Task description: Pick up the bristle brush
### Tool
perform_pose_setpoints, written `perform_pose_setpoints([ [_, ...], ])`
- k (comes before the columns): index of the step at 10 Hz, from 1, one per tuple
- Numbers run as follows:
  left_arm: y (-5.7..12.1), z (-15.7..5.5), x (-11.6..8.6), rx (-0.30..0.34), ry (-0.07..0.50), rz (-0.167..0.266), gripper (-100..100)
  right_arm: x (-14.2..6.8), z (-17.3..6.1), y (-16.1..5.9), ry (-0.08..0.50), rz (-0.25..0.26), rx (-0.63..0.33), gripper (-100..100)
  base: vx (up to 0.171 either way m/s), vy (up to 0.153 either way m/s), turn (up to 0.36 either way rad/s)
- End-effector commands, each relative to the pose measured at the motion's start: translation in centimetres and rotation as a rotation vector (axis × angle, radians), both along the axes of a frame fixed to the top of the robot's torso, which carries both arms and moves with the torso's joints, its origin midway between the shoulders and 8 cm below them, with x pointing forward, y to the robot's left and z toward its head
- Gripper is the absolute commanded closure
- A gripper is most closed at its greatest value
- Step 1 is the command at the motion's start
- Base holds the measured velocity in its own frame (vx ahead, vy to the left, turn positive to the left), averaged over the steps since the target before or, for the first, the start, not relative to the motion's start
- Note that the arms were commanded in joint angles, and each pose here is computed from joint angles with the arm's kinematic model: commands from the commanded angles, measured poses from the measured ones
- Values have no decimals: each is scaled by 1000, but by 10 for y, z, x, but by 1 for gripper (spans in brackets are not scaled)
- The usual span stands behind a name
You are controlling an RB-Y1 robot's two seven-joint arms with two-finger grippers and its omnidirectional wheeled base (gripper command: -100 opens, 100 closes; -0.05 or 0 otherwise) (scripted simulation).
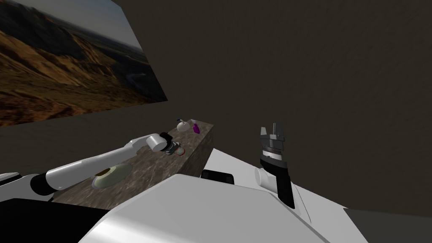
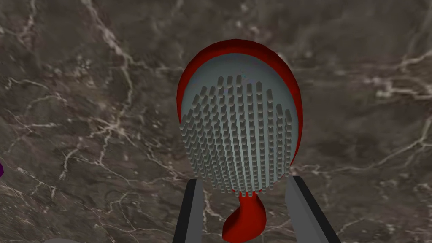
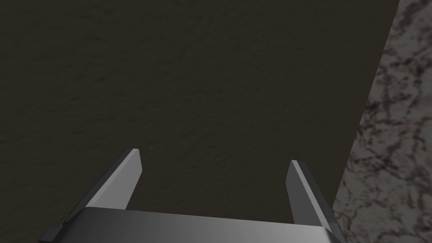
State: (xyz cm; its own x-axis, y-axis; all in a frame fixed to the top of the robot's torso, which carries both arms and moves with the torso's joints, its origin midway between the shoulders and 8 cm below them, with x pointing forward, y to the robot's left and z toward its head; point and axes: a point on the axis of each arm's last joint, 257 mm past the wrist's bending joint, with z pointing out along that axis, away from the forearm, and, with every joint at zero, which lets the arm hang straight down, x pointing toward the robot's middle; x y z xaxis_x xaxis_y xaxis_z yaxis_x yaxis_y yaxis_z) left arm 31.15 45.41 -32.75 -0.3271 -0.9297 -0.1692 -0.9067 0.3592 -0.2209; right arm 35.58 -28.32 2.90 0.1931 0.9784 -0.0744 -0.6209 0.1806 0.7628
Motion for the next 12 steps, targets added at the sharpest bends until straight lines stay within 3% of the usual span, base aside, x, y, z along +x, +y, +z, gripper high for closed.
perform_pose_setpoints([
  [1, 0, 0, 0, 0, 0, 0, 100, 0, 0, 0, 0, 0, 0, 0, 0, 0, 0],
  [2, 0, 0, 0, 0, 0, 0, 0, 0, 0, 0, 0, 0, 0, 0, 0, 0, 0],
  [3, 4, 2, 3, 4, 0, 7, 100, 0, 0, 0, 0, 0, 0, 0, -41, -4, -143],
  [12, 45, 17, 8, 11, -4, 96, 100, 0, 0, 0, 0, 0, 0, 0, -60, -15, -113],
])
